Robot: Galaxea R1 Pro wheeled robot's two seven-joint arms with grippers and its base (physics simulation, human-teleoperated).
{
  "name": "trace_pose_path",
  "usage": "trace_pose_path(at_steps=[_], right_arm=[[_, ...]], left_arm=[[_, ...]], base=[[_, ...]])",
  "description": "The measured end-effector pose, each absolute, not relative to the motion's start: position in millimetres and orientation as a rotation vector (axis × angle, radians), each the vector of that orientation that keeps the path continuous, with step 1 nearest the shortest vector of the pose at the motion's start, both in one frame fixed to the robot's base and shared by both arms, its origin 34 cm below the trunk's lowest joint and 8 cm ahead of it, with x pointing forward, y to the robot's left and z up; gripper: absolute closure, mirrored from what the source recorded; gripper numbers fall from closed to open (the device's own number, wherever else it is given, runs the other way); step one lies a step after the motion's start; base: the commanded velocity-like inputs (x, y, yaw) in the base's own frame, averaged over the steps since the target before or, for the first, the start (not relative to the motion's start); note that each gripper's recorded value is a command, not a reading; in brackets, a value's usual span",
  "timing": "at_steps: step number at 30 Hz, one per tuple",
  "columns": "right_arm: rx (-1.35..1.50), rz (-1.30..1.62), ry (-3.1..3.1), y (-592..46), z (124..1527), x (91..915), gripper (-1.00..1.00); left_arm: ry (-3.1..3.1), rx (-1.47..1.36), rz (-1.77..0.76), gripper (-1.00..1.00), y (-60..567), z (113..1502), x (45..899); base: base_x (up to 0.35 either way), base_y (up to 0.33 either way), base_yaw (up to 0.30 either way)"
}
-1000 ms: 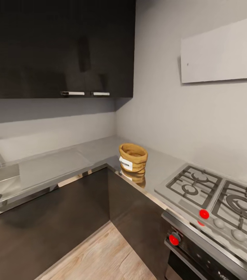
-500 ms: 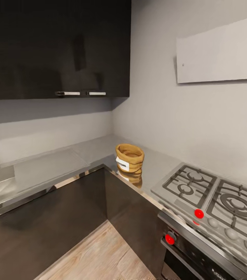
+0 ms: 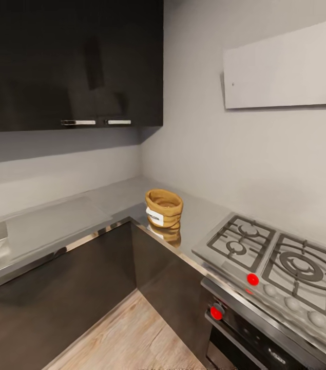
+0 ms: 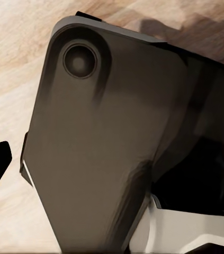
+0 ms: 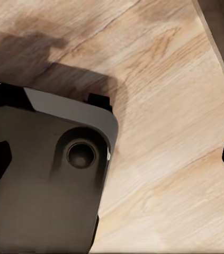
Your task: In the kitchen, take the popcorn bag from the countertop, put it into the microwave, and heat it until the popcorn is cooked so the cooked popcorn ends up inside the bag.
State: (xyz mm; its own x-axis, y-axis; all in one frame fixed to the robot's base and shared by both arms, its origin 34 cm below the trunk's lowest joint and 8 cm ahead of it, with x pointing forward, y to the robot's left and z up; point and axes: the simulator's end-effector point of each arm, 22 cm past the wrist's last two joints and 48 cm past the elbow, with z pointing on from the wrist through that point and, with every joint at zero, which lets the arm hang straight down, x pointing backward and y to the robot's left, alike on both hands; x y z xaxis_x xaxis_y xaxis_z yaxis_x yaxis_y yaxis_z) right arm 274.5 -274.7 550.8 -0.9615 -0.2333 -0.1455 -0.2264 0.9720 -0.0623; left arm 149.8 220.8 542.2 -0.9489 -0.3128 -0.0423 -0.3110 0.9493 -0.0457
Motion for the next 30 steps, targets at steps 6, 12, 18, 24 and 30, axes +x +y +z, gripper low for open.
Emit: trace_pose_path(at_steps=[6,12,18,24,30], right_arm=[[-0.478,-0.051,2.963,-268.2,556.5,268.6,-1.00],[-0.481,-0.041,2.971,-265.5,562.6,264.2,-1.00],[-0.481,-0.039,2.970,-265.5,569.4,262.9,-1.00],[-0.482,-0.039,2.974,-266.0,572.3,260.9,-1.00],[-0.480,-0.046,2.978,-267.8,571.6,259.2,-1.00]], left_arm=[[3.062,-0.491,-0.057,-1.00,220.8,549.5,145.0],[3.068,-0.493,-0.056,-1.00,220.8,556.5,141.2],[3.068,-0.493,-0.056,-1.00,220.8,563.3,139.7],[3.071,-0.493,-0.055,-1.00,220.9,566.6,137.8],[3.077,-0.494,-0.051,-1.00,221.9,566.5,135.4]], base=[[0.000,0.000,-0.090],[0.000,0.000,-0.045],[0.000,0.000,0.131],[0.000,0.000,0.251],[0.000,0.000,0.174]])
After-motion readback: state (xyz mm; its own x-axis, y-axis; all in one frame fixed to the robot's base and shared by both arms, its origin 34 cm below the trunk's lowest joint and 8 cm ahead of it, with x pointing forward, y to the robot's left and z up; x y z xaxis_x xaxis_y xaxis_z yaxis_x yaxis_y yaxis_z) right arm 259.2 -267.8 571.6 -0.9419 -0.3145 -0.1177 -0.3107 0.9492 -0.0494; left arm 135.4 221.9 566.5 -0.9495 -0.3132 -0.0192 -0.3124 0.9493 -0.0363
